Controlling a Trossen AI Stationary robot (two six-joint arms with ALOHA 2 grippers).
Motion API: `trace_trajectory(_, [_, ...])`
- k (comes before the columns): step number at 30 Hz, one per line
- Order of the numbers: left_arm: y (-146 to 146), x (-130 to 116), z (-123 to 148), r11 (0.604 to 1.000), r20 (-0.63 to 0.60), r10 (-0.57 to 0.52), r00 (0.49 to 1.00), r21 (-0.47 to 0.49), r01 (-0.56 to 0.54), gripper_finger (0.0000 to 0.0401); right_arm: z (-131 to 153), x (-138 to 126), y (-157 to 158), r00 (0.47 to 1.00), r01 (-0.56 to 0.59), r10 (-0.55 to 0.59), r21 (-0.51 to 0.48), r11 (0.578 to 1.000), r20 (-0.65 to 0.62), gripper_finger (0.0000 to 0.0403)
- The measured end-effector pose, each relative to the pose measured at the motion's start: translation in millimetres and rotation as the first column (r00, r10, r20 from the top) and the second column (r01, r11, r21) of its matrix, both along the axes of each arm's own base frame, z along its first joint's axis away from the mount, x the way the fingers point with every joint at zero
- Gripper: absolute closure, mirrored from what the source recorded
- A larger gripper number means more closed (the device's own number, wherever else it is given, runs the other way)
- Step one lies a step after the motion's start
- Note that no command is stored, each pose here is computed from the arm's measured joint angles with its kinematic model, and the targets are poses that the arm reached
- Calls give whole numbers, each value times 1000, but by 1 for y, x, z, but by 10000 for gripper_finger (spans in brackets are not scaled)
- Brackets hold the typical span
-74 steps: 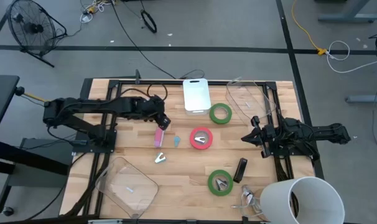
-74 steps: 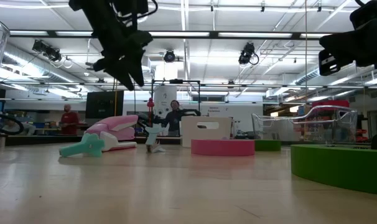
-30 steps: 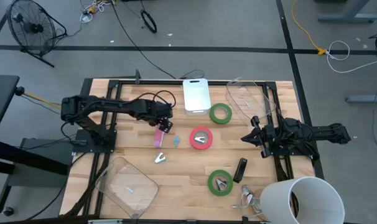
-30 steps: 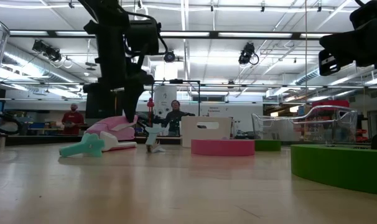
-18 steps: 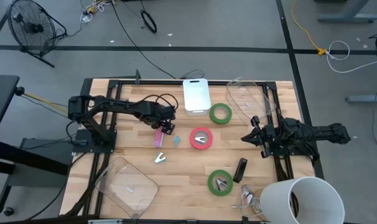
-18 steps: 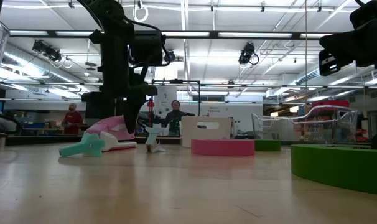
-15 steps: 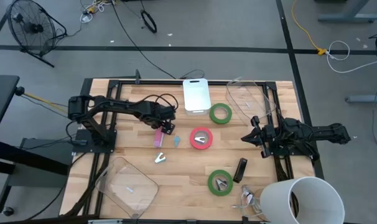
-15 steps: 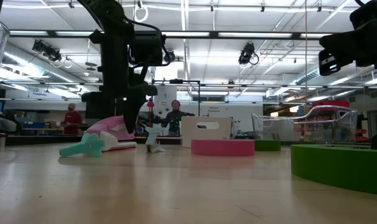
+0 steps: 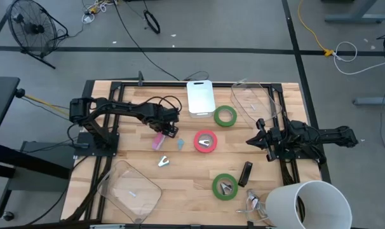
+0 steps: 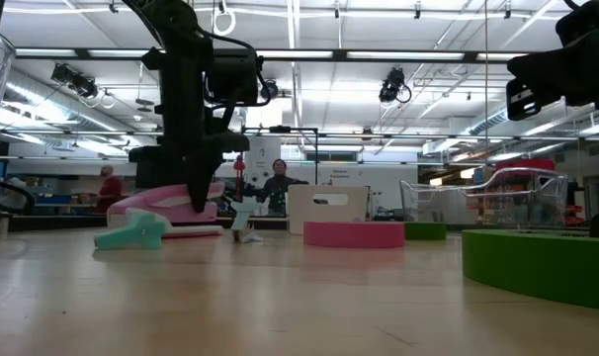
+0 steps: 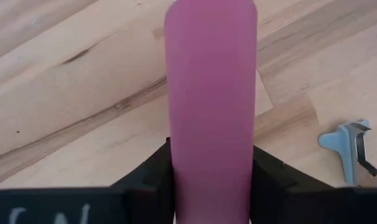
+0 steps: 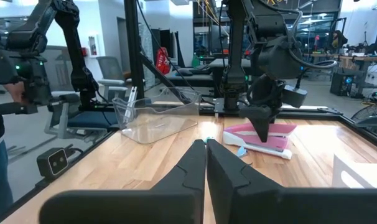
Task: Pick and place Stapler, Stapler remover, tape
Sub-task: Put the pink stapler into the bottom transparent bin
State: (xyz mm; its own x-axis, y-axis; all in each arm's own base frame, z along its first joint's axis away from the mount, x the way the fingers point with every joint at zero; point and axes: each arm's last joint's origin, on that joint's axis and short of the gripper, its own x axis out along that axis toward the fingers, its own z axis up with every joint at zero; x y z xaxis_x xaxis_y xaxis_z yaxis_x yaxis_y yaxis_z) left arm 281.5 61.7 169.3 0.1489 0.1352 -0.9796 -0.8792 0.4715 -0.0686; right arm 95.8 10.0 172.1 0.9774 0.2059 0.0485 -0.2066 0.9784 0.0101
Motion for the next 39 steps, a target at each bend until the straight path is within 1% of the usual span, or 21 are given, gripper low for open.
trace_trajectory(6, [-1,0,0,999,7,-8,1000,-36,8,262,0,0,0,1000,0,0,0,1000,0,383])
trace_trajectory(11, [-3,-3,10,998,-10,-17,1000,-55,16,262,0,0,0,1000,0,0,0,1000,0,383])
trace_trajectory(15, [-1,0,33,998,2,-54,999,-18,54,262,0,0,0,1000,0,0,0,1000,0,383])
trace_trajectory(17, [0,3,45,996,-1,-88,996,-9,88,262,0,0,0,1000,0,0,0,1000,0,383])
trace_trajectory(23, [2,12,88,984,18,-174,985,37,174,262,0,0,0,1000,0,0,0,1000,0,383])
trace_trajectory(30, [5,14,136,971,20,-207,978,122,204,262,0,0,0,1000,0,0,0,1000,1,383])
trace_trajectory(35, [5,14,153,965,29,-224,974,149,217,262,0,0,0,1000,0,0,0,1000,0,383])
trace_trajectory(39, [0,13,156,954,12,-265,964,148,260,262,0,0,0,1000,0,0,0,1000,0,383])
